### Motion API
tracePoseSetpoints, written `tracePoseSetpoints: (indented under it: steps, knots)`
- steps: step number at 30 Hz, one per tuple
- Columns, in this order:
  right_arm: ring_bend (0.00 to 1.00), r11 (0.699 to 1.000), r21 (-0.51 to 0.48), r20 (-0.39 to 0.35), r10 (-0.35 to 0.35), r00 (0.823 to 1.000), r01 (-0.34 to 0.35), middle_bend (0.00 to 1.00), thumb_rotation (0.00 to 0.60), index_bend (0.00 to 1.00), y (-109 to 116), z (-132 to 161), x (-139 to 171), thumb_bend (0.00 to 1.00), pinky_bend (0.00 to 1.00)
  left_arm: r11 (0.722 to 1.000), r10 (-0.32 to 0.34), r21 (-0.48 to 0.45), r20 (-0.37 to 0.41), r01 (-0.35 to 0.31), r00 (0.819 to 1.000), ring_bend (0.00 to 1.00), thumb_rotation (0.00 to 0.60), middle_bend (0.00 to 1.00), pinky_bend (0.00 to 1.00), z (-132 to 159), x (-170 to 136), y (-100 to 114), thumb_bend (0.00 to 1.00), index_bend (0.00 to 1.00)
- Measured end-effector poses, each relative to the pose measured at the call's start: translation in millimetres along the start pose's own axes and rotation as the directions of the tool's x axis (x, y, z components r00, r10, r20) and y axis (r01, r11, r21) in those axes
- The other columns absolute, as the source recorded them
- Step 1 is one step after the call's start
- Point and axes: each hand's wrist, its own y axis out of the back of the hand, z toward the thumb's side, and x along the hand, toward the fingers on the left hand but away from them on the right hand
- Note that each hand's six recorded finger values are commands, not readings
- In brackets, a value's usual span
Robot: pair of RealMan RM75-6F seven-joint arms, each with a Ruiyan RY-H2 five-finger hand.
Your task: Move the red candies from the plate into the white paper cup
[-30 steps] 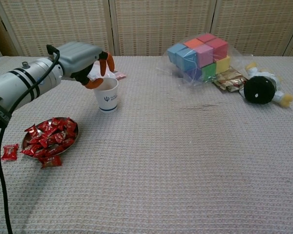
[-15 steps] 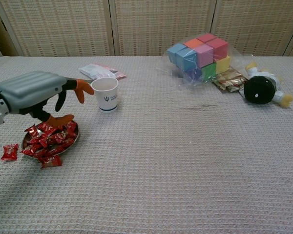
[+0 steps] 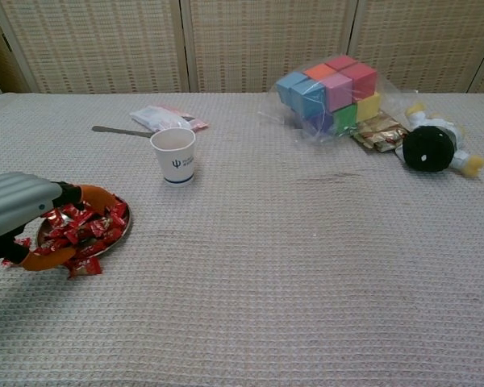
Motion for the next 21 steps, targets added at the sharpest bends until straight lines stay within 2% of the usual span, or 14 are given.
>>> tracePoseSetpoints:
  steps: [9,21]
  knots:
    - [0.0,1.0,-0.001,0.008,-0.002,1.0,0.002,0.0,0.6,0.0,0.6,-2.4,-0.7,0.11,0.0,0.999,-0.025,0.027,-0.041,0.026,0.999,0.26,0.6,0.2,0.96,-9.2,13.3,-12.7,0.38,0.16]
    - [0.0,1.0,0.0,0.01,0.002,1.0,-0.002,0.0,0.6,0.0,-0.3,-2.1,-1.7,0.11,0.0,0.997,-0.053,0.057,-0.072,0.058,0.996,0.25,0.6,0.2,0.96,-18.0,19.6,-14.9,0.38,0.16]
